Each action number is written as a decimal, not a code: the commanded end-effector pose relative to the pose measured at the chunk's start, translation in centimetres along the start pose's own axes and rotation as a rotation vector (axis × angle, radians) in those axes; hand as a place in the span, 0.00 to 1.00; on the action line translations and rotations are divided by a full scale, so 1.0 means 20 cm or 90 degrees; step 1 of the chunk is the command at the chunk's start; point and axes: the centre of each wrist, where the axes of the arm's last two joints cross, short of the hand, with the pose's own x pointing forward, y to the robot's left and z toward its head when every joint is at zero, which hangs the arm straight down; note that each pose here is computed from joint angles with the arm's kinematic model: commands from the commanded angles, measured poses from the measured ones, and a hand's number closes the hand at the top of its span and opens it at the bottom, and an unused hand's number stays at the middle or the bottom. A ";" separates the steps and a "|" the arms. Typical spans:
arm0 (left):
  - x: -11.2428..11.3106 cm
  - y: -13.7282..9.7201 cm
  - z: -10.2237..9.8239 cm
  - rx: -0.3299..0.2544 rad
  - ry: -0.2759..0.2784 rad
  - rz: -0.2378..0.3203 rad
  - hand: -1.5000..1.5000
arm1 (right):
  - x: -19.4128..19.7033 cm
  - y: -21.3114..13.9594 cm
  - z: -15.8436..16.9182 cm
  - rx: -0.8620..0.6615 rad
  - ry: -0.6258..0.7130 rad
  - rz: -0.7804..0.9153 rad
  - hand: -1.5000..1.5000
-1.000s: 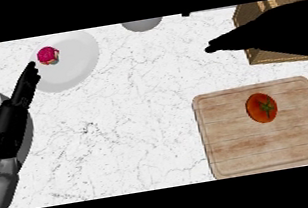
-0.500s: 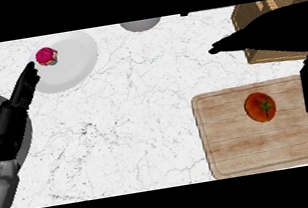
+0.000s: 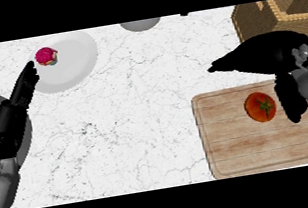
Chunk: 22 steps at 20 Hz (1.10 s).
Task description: Pick the tomato from the cutting board and place it in the basket
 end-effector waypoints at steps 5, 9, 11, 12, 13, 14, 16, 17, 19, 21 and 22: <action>0.03 0.00 -0.01 -0.001 0.002 0.000 0.50 | -0.13 0.15 -0.10 0.015 0.018 0.022 0.00; -0.01 -0.02 0.02 0.003 0.004 -0.003 0.50 | -0.09 0.25 -0.25 -0.004 0.018 0.023 0.00; -0.07 0.00 0.03 0.004 -0.003 -0.003 0.50 | -0.22 0.21 -0.10 -0.006 0.012 0.016 0.00; -0.14 -0.04 0.03 0.002 -0.003 -0.001 0.50 | -0.20 0.24 -0.12 -0.024 0.005 0.015 0.00; -0.07 -0.07 0.02 -0.010 -0.004 -0.001 0.50 | -0.24 0.27 -0.20 -0.006 -0.002 0.018 0.00; -0.01 -0.05 0.07 0.003 -0.005 -0.005 0.50 | -0.17 0.23 -0.17 -0.021 -0.012 0.016 0.00; -0.02 0.00 0.01 -0.009 -0.001 0.013 0.50 | -0.21 0.33 -0.23 -0.024 -0.001 0.029 0.00; -0.02 0.01 0.04 -0.006 0.000 -0.010 0.50 | -0.26 0.32 -0.19 -0.029 0.008 0.016 0.00; 0.01 0.07 0.06 0.000 0.004 0.004 0.50 | -0.21 0.30 -0.18 -0.032 0.002 0.018 0.00; -0.06 -0.03 0.06 0.002 0.002 0.009 0.50 | -0.20 0.26 -0.20 -0.040 0.000 0.001 0.00; -0.04 0.03 0.01 0.006 -0.004 0.003 0.50 | -0.17 0.30 -0.29 -0.025 0.004 0.002 0.00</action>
